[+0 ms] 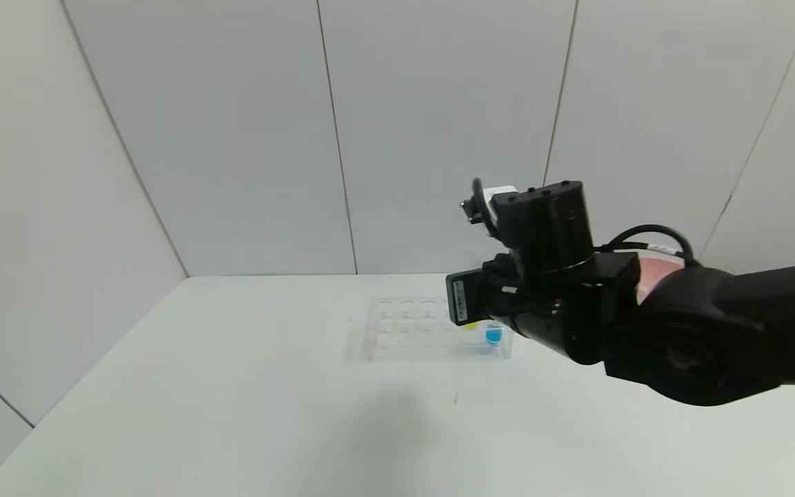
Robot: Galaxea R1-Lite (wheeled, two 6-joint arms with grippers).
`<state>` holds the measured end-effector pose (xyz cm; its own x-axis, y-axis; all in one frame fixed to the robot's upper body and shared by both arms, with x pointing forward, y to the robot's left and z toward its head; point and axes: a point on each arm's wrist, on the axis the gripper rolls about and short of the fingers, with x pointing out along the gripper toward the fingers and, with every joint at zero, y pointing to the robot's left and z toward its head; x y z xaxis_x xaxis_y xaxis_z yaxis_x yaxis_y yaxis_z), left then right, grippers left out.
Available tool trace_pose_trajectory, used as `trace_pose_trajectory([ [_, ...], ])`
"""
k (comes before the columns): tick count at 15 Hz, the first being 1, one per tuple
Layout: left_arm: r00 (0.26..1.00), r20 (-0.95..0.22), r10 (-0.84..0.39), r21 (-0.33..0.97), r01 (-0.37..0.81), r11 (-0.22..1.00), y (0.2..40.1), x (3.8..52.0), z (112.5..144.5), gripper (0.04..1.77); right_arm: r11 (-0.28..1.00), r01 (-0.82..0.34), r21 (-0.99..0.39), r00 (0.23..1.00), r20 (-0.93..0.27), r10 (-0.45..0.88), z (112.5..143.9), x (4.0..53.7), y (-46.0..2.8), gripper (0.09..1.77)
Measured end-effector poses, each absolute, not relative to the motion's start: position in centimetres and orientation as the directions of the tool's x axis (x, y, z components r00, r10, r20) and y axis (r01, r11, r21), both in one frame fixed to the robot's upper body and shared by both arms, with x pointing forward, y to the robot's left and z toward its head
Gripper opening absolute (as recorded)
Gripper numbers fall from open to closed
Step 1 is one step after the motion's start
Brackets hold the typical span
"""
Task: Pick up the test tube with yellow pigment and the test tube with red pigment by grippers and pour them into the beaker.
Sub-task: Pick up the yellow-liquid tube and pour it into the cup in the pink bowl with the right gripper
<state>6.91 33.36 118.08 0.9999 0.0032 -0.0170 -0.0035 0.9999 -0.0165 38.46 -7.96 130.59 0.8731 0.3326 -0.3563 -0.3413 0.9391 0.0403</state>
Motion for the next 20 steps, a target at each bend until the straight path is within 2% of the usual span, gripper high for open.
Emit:
trace_pose_trajectory([
  [4, 1.000, -0.017, 0.003, -0.017, -0.003, 1.000, 33.4, 6.9, 118.1, 1.72, 0.871, -0.487, 0.068, 0.780, -0.416, 0.468, 133.0, 37.2, -13.7, 0.53],
  [9, 1.000, -0.017, 0.003, -0.017, -0.003, 1.000, 33.4, 6.9, 118.1, 1.72, 0.789, -0.614, -0.020, 0.720, -0.424, 0.550, 133.9, 36.2, -21.9, 0.53],
  [13, 1.000, -0.017, 0.003, -0.017, -0.003, 1.000, 33.4, 6.9, 118.1, 1.72, 0.763, -0.647, -0.013, 0.685, -0.450, 0.573, 134.1, 35.4, -27.1, 0.53],
  [20, 1.000, -0.017, 0.002, -0.016, -0.003, 1.000, 33.4, 6.9, 118.1, 1.72, 0.774, -0.626, -0.091, 0.724, -0.434, 0.535, 133.3, 36.6, -35.0, 0.53],
])
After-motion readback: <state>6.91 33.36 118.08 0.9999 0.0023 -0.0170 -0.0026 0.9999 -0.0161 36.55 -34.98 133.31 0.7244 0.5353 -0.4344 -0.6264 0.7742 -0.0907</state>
